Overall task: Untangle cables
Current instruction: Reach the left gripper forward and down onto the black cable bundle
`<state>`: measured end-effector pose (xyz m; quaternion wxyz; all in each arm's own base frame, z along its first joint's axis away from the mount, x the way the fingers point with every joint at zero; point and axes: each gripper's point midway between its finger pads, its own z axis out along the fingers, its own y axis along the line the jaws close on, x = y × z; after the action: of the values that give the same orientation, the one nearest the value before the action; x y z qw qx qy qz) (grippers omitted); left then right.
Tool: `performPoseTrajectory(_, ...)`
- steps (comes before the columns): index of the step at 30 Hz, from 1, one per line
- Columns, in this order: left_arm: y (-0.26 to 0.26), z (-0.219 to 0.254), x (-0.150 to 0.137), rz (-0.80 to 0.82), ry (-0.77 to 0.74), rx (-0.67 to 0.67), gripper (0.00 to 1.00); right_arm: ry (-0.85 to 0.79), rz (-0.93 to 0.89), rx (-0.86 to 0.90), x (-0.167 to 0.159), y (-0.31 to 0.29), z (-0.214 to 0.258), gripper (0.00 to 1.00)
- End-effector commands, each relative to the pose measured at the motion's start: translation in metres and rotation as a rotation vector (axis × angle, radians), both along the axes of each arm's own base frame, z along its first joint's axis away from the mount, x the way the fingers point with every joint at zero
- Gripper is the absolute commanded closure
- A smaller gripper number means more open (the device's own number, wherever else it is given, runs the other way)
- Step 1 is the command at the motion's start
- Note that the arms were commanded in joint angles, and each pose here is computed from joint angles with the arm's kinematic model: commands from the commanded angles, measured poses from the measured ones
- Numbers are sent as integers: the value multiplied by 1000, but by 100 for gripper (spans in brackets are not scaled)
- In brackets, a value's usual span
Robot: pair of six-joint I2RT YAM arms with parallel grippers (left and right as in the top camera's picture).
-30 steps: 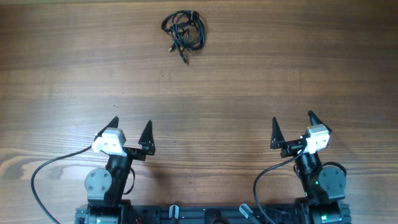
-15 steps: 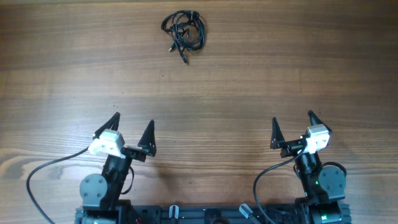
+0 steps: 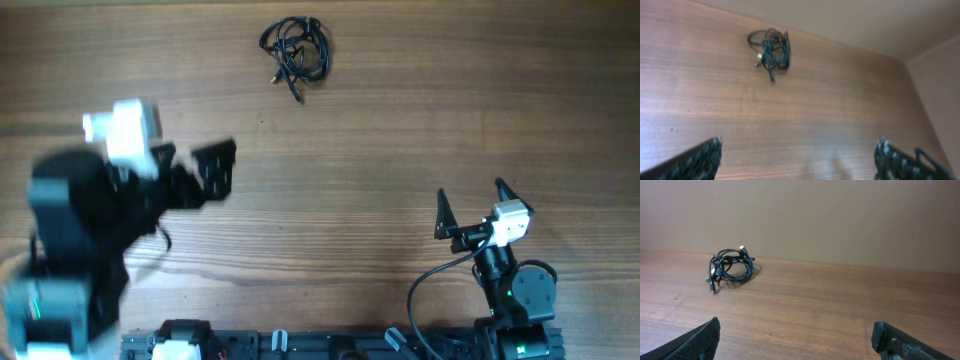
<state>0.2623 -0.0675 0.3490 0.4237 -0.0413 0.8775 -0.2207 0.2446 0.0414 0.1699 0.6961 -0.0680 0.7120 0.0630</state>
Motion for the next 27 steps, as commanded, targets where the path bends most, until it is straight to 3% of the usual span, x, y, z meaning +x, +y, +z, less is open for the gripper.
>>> performPoseTrajectory(1,-11,17,54,-76,115,54,0,-10,15,-15,-1,3,1,0)
performPoseTrajectory(5,-28,-4,117,-108,246,85,0,-10,15,-15,-1,3,1,0)
performPoseTrajectory(8,-42,-49,169,-120,290,98,0,-10,15,-16,-1,3,1,0)
performPoseTrajectory(11,-49,-83,201,-126,313,101,0,-10,15,-16,-1,3,1,0)
performPoseTrajectory(12,-52,-95,214,-134,310,93,24,-10,15,-15,-1,3,1,0)
performPoseTrajectory(13,-56,-105,223,-142,310,88,76,-10,15,-15,-1,3,1,0)
performPoseTrajectory(14,-61,-113,230,-148,310,88,96,-10,15,-16,-1,3,2,0)
performPoseTrajectory(18,-83,-152,251,-150,316,160,96,-10,15,-16,-1,3,1,0)
performPoseTrajectory(22,-111,-197,274,-133,290,272,81,-10,15,-15,-1,3,2,0)
performPoseTrajectory(23,-119,-208,279,-127,280,300,74,-10,15,-16,-1,3,1,0)
performPoseTrajectory(24,-122,-215,284,-113,267,327,60,-11,15,-16,-1,3,1,0)
performPoseTrajectory(27,-124,-242,298,-59,245,410,58,-10,15,-16,-1,3,1,0)
